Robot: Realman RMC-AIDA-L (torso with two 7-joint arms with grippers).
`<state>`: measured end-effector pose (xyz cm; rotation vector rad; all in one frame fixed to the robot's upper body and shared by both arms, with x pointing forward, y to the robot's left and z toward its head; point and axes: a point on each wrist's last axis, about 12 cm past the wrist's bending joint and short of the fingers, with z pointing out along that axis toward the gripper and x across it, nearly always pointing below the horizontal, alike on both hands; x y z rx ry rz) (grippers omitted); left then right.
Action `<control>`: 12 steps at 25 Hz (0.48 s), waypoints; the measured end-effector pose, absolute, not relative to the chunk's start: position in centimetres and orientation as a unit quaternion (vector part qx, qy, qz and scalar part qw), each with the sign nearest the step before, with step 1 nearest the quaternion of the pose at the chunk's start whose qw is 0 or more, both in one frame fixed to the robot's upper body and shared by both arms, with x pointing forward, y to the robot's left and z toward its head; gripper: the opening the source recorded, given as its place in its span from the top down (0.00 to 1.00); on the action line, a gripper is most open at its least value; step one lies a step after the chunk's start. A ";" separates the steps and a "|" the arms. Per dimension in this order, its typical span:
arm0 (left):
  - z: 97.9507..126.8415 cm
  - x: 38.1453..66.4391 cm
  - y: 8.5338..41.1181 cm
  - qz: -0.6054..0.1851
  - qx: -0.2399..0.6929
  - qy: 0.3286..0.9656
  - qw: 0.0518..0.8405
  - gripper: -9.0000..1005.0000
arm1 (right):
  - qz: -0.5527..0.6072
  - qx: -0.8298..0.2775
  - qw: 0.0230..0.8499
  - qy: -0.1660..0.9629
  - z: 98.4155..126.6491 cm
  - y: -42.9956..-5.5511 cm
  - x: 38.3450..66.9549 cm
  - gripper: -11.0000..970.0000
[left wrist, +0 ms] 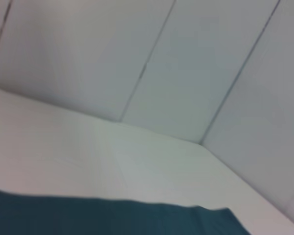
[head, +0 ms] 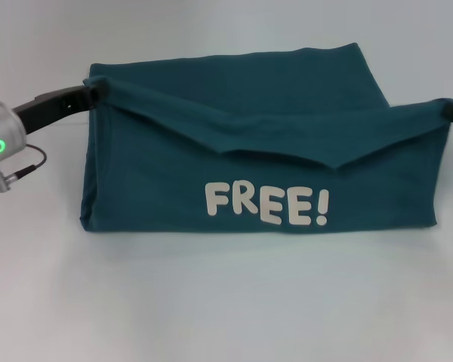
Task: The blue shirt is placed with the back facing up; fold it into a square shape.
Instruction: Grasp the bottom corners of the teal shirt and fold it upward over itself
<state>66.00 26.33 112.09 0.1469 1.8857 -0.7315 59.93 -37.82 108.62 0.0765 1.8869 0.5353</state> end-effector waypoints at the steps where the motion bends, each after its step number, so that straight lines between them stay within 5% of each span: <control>1: 111.9 66.2 25.9 -0.296 0.064 0.788 0.536 0.96 | 0.215 0.028 0.554 0.804 108.4 -37.3 60.5 0.95; 12: 109.7 66.9 22.6 -0.188 0.085 0.788 0.581 0.97 | 0.104 0.006 0.548 0.830 106.7 -32.8 63.9 0.94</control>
